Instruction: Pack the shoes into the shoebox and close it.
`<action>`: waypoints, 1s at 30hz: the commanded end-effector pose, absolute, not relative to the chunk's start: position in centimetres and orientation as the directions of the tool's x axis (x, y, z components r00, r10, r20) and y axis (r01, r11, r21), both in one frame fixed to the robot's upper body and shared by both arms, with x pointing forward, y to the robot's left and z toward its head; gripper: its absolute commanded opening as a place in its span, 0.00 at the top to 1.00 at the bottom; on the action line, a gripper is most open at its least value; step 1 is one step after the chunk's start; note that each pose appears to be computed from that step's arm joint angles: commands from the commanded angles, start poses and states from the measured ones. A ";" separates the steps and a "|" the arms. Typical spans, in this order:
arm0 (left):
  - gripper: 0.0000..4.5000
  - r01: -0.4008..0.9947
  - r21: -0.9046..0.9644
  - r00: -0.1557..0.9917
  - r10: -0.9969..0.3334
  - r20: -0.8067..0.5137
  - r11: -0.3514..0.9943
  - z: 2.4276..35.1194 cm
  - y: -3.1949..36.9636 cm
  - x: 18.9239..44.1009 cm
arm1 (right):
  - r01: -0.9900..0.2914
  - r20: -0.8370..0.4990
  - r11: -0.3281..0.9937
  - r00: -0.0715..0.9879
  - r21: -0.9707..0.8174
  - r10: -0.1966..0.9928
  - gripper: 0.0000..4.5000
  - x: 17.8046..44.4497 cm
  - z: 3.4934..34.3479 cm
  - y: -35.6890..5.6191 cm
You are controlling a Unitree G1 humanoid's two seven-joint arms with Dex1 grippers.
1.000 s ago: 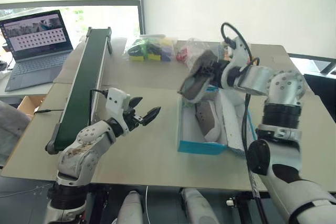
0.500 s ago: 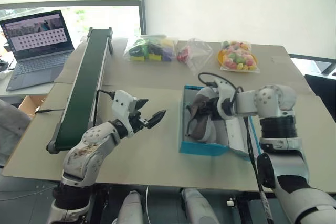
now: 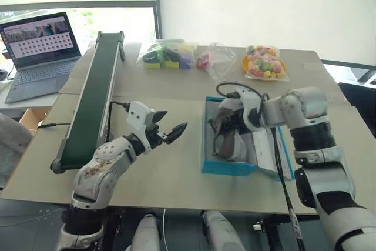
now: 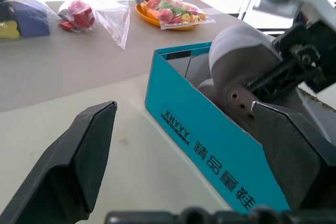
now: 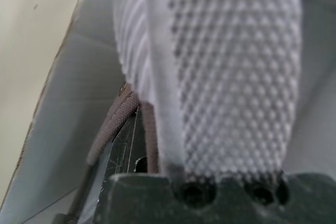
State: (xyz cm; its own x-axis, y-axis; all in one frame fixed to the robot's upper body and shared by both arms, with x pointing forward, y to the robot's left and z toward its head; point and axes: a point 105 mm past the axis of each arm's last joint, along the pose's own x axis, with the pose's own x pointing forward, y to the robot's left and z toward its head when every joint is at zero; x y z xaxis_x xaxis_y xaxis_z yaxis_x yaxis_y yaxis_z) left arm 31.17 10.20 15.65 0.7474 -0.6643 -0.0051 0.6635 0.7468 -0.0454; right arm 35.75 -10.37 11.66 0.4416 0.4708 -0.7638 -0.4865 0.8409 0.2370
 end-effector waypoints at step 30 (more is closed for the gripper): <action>0.00 0.689 -0.021 0.725 -0.688 0.019 0.725 16.5 9.9 31.4 | -0.458 -0.555 0.878 0.698 0.140 0.453 0.01 37.1 17.4 -11.3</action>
State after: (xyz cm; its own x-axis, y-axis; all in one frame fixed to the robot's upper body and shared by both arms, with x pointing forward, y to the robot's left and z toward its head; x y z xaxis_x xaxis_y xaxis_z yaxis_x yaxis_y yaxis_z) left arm 31.44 10.17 15.53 0.7387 -0.6740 -0.0092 0.6731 0.7382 -0.0449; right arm 36.96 -11.12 15.16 0.6460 0.4494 -0.6170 -0.4503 0.8771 0.1674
